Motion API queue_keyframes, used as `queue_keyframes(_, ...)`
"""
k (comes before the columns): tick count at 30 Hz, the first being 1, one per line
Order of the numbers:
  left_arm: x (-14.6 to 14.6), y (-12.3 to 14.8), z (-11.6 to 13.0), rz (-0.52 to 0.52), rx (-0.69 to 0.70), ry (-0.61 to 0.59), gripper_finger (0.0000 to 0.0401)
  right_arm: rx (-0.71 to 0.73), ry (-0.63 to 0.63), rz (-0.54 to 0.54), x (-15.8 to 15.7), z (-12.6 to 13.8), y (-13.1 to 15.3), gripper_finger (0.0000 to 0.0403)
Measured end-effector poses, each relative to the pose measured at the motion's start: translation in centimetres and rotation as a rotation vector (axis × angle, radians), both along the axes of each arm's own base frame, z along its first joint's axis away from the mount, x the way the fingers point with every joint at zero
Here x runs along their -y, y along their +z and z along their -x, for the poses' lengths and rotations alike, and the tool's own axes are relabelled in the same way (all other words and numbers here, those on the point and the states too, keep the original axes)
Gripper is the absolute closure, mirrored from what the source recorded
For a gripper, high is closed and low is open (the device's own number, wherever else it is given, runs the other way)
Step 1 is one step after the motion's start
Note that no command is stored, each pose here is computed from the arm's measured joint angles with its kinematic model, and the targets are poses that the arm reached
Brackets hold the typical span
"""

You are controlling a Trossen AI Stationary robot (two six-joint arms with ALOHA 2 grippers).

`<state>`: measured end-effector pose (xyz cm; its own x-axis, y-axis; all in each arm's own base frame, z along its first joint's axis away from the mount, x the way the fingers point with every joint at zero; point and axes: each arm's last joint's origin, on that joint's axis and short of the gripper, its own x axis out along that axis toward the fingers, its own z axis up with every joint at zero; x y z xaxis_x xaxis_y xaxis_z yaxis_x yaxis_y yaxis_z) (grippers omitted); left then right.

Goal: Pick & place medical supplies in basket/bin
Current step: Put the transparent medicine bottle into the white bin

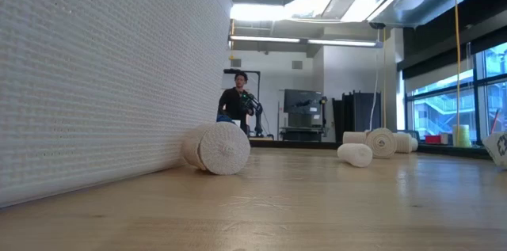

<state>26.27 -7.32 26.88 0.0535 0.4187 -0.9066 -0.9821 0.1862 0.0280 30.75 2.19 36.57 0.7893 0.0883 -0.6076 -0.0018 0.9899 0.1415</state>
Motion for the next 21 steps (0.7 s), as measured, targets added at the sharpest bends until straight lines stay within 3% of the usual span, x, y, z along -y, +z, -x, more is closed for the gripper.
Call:
queue_keyframes(7,0.9,5.5,-0.4,-0.099,0.379,-0.133,0.0194,-0.024,-0.015,-0.029,-0.2,0.1,-0.2,0.0068)
queue_keyframes(12,1.3,7.8,-1.0,-0.139,0.578,-0.189,0.0195,-0.104,-0.036,-0.052,-0.5,0.0,-1.2,0.0068)
queue_keyframes(21,1.4,9.0,-2.0,-0.193,0.651,-0.314,0.0194,-0.228,-0.079,-0.033,-0.7,0.5,-2.3,0.0068)
